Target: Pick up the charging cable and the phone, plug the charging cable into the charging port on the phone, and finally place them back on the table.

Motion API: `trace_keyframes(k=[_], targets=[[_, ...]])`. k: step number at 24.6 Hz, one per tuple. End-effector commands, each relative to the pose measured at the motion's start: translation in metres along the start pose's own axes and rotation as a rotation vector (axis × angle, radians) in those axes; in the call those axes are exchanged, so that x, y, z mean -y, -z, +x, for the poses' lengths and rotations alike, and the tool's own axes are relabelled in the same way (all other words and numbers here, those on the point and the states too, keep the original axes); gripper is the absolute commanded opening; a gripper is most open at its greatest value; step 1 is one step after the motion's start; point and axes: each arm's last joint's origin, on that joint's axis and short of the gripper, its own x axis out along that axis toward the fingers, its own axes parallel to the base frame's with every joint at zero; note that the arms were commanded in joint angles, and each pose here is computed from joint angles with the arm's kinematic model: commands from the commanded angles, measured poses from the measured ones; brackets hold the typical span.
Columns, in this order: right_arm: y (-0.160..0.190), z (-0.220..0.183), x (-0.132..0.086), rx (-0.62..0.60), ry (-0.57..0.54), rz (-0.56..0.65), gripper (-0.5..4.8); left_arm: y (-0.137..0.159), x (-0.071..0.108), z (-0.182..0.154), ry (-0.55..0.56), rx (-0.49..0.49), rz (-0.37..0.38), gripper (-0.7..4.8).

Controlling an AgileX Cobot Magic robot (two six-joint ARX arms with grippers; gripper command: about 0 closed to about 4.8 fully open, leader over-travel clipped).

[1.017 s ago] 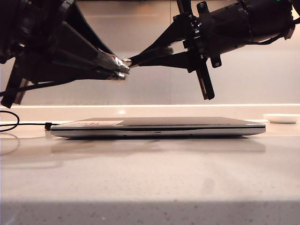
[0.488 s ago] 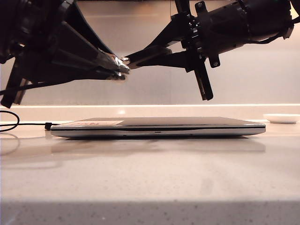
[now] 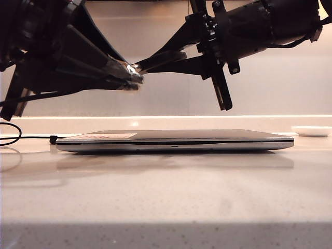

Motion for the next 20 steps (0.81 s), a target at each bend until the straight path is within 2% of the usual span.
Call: trace_keyframes(k=[1, 8, 9, 11, 12, 18, 19, 20], targets=[[0.000, -0.001, -0.009, -0.025, -0.057, -0.039, -0.06, -0.003, 0.003, 0.000, 0.018, 0.027, 0.006, -0.06], [0.000, -0.001, -0.009, -0.030, -0.061, -0.041, -0.06, -0.004, 0.003, 0.000, 0.022, 0.033, 0.025, 0.01], [0.000, -0.001, -0.009, -0.028, -0.061, -0.042, -0.06, -0.005, 0.004, 0.000, 0.031, 0.043, 0.047, 0.63], [-0.001, -0.001, -0.009, -0.027, -0.061, -0.042, -0.06, -0.006, 0.005, 0.000, 0.042, 0.056, 0.059, 1.23], [-0.001, -0.001, -0.009, -0.023, -0.059, -0.050, -0.06, -0.006, 0.006, 0.000, 0.045, 0.060, 0.060, 1.31], [-0.010, -0.008, -0.005, 0.040, -0.033, -0.073, -0.06, -0.007, 0.007, -0.003, 0.051, 0.067, 0.062, 1.31], [-0.012, -0.010, -0.004, 0.048, -0.030, -0.077, -0.06, -0.008, 0.008, -0.004, 0.055, 0.072, 0.070, 1.31], [-0.018, -0.017, 0.000, 0.075, -0.012, -0.067, -0.06, -0.009, 0.009, -0.006, 0.065, 0.087, 0.113, 1.29]])
